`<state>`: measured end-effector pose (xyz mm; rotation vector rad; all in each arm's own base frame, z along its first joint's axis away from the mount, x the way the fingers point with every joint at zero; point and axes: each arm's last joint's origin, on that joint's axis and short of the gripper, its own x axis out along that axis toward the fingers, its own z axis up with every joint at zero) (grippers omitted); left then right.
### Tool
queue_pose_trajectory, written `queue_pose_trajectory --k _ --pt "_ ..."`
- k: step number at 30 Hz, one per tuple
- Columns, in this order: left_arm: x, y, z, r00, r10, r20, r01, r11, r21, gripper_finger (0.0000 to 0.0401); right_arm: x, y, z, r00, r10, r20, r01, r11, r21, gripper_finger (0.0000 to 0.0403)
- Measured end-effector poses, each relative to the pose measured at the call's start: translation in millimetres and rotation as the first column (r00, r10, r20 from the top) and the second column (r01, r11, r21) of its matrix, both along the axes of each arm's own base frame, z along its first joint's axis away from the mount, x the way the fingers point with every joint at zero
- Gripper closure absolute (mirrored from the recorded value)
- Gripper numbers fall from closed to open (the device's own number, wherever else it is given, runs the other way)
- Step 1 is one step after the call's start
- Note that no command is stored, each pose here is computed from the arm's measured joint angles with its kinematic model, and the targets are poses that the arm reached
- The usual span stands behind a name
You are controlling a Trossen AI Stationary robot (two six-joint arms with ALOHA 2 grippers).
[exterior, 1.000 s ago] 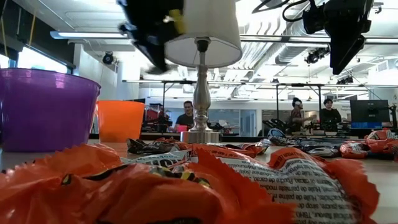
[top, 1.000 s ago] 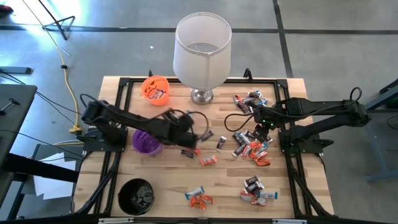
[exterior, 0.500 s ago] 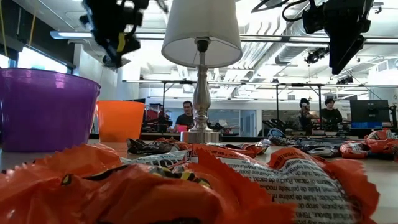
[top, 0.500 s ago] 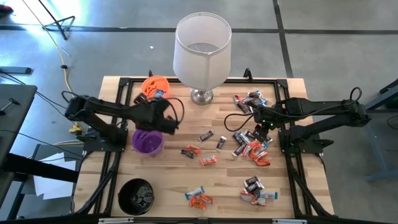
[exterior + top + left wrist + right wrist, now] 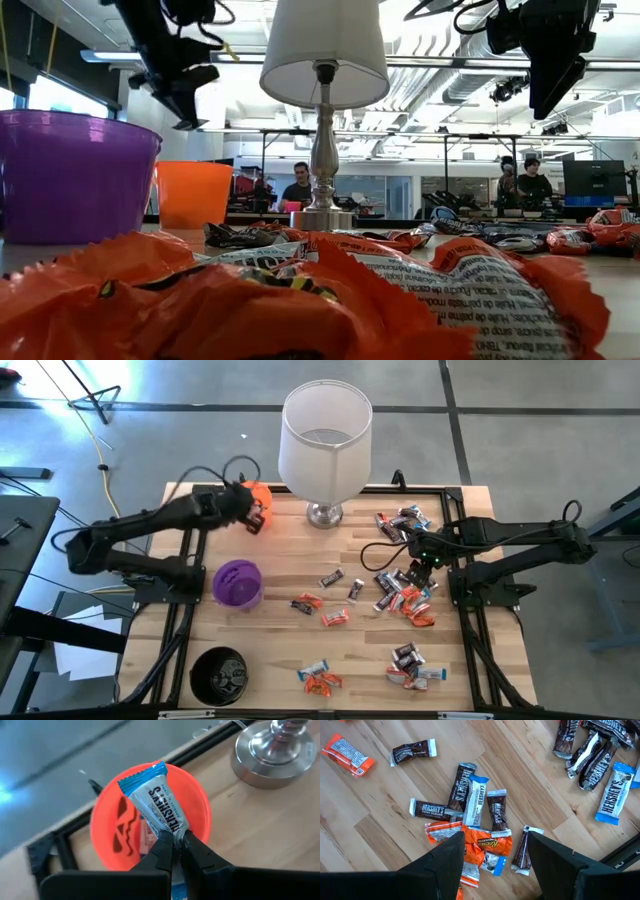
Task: Sort candy
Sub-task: Put the white chocolate into the orange bucket, then put the brown chocolate into the purple bucket
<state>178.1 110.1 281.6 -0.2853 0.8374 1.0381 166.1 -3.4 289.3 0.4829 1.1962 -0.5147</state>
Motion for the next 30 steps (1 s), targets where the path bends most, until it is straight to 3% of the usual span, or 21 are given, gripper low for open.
queue_pose_trajectory --k 8,18,25,27,30 --pt "-15.2 31.6 -2.4 0.996 0.007 0.093 0.006 0.991 -0.131 0.0392 0.0 0.0 0.0 1.0 0.0 0.0 0.0 1.0 0.0 0.0192" --pt "-18.9 42.3 1.3 0.992 0.024 0.127 -0.013 0.996 -0.087 0.0303 0.0 0.0 0.0 1.0 0.0 0.0 0.0 1.0 0.0 0.0192" --pt "-25.6 49.2 1.5 0.99 0.071 0.123 -0.061 0.995 -0.079 0.0302 0.0 0.0 0.0 1.0 0.0 0.0 0.0 1.0 0.0 0.0192" --pt "-26.0 48.3 0.4 0.987 0.073 0.145 -0.056 0.991 -0.118 0.0305 0.0 -0.1 0.0 1.0 0.0 0.0 0.0 1.0 0.0 0.0192" --pt "-18.0 38.2 -2.4 0.972 -0.013 0.234 0.07 0.968 -0.239 0.0309 0.0 0.0 0.0 1.0 0.0 0.0 0.0 1.0 0.0 0.0192"
